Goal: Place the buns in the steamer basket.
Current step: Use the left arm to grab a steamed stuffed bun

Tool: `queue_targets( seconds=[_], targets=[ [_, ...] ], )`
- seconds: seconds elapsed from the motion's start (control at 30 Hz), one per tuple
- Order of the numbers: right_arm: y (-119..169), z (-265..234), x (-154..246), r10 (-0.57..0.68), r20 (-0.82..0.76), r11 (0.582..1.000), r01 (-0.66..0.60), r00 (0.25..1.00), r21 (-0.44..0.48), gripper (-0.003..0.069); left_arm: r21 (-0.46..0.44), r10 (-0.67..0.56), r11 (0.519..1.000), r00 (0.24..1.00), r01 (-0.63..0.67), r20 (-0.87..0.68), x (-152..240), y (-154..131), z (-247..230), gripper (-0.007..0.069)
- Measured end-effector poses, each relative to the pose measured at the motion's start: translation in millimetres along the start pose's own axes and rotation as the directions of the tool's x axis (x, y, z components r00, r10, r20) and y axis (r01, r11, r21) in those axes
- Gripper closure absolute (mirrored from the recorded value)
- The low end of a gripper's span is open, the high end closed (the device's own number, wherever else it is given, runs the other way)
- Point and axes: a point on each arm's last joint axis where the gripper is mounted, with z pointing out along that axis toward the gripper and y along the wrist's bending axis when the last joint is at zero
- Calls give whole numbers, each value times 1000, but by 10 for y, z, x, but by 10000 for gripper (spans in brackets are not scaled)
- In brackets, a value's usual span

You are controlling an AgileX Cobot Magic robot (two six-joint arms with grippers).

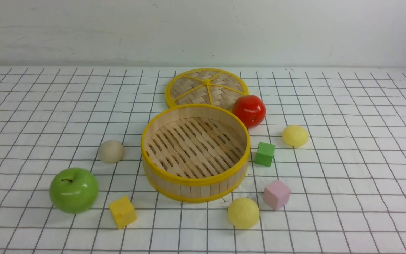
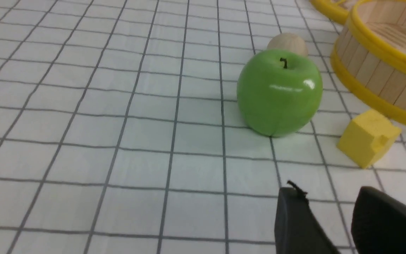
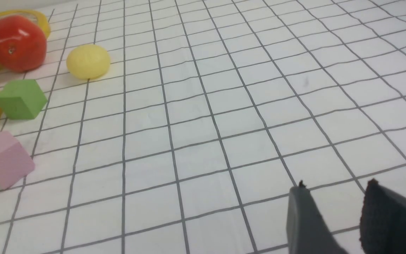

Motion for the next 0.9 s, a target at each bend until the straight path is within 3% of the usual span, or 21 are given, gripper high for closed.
queue_targets(
  seconds=[0.1, 0.23, 0.37, 0.47, 0.57, 0.73, 0.8, 0.9],
  targets=[
    [0, 0, 0, 0, 0, 1000, 0, 1000, 0, 418, 26, -25, 999, 998, 24, 58, -53, -23, -2, 387],
    [0, 0, 0, 0, 0, 1000, 0, 1000, 0, 418, 105, -56, 994, 968, 31, 244, -226, -86, -33, 387],
    [0, 0, 0, 0, 0, 1000, 0, 1000, 0, 418, 182, -109, 983, 907, 37, 406, -381, -136, -95, 387],
    [0, 0, 0, 0, 0, 1000, 0, 1000, 0, 418, 265, -235, 958, 829, 108, 508, -500, -150, -164, 387],
    [0, 0, 0, 0, 0, 1000, 0, 1000, 0, 418, 307, -325, 934, 784, 180, 529, -593, -140, -213, 387],
    [0, 0, 0, 0, 0, 1000, 0, 1000, 0, 418, 403, -455, 882, 667, 246, 590, -1104, -183, -506, 387],
    [0, 0, 0, 0, 0, 1000, 0, 1000, 0, 418, 413, -463, 877, 662, 246, 589, -1303, -218, -586, 387],
    [0, 0, 0, 0, 0, 1000, 0, 1000, 0, 418, 394, -457, 878, 720, 272, 522, -1625, -295, -618, 387]
  ],
)
